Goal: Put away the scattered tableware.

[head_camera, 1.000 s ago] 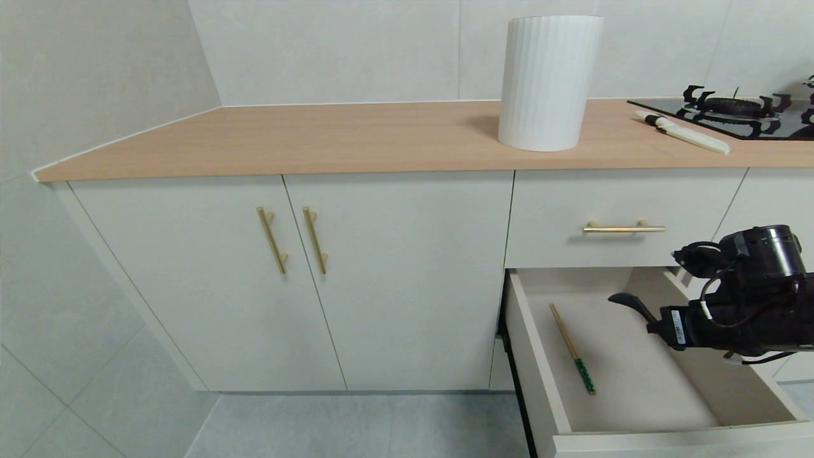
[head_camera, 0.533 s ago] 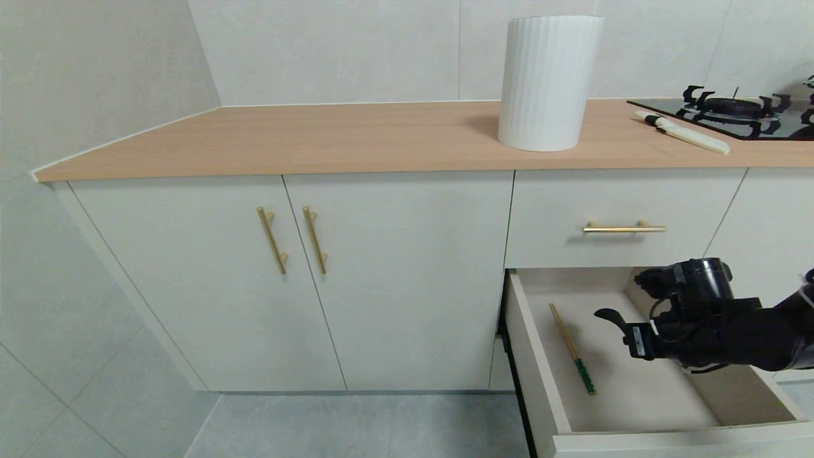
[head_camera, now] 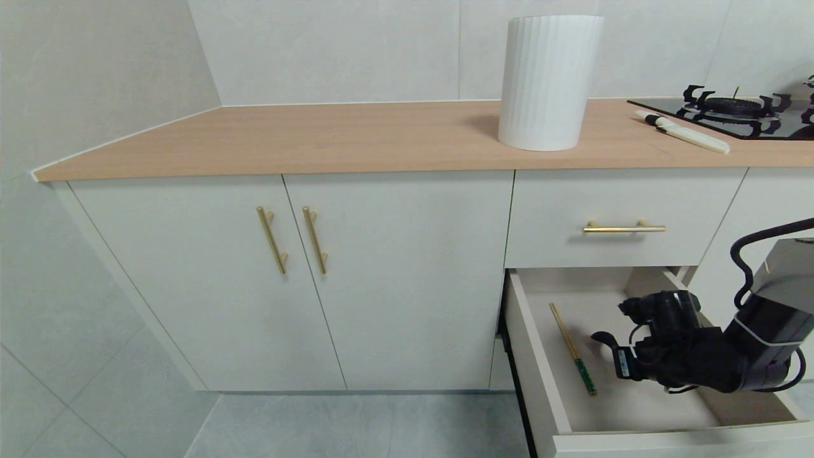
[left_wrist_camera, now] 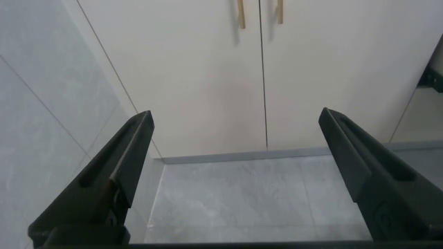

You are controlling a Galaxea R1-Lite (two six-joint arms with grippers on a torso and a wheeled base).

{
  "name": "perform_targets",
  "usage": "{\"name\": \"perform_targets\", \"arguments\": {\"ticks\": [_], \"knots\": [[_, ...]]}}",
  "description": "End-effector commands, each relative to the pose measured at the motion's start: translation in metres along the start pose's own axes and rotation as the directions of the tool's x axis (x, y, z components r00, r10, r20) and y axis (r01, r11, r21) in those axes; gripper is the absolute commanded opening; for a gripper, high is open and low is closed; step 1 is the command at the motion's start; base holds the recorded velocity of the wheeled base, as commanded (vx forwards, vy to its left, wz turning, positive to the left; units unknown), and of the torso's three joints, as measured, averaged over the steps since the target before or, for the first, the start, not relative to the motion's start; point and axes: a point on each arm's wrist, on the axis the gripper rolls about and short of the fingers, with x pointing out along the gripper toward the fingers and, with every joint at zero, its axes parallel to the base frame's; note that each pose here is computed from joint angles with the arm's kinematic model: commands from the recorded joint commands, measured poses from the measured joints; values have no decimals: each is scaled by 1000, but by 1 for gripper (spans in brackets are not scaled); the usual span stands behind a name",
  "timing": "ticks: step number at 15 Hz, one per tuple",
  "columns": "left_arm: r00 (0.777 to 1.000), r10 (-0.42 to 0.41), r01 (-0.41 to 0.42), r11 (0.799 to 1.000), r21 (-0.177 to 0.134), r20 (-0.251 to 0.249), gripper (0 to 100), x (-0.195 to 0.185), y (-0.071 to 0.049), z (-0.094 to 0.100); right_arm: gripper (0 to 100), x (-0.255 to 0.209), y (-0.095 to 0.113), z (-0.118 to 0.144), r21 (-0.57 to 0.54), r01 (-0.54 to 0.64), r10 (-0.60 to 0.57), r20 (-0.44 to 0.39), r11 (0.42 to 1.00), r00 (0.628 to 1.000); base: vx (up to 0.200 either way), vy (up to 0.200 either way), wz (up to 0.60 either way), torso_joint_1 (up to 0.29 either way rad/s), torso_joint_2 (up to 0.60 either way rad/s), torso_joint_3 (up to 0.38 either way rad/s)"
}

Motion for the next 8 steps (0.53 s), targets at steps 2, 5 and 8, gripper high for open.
{"name": "perform_targets", "arguments": {"ticks": [2, 5, 8], "knots": [[1000, 0, 0, 1000, 0, 0, 100, 0, 0, 0, 0, 13, -2, -10, 3, 7, -7, -26, 1000, 1000, 0, 0, 0, 0, 0, 0], [1000, 0, 0, 1000, 0, 0, 100, 0, 0, 0, 0, 13, -2, -11, 3, 6, -5, -27, 1000, 1000, 0, 0, 0, 0, 0, 0], [1000, 0, 0, 1000, 0, -1, 100, 0, 0, 0, 100, 13, -2, -11, 3, 6, -5, -27, 1000, 1000, 0, 0, 0, 0, 0, 0]]}}
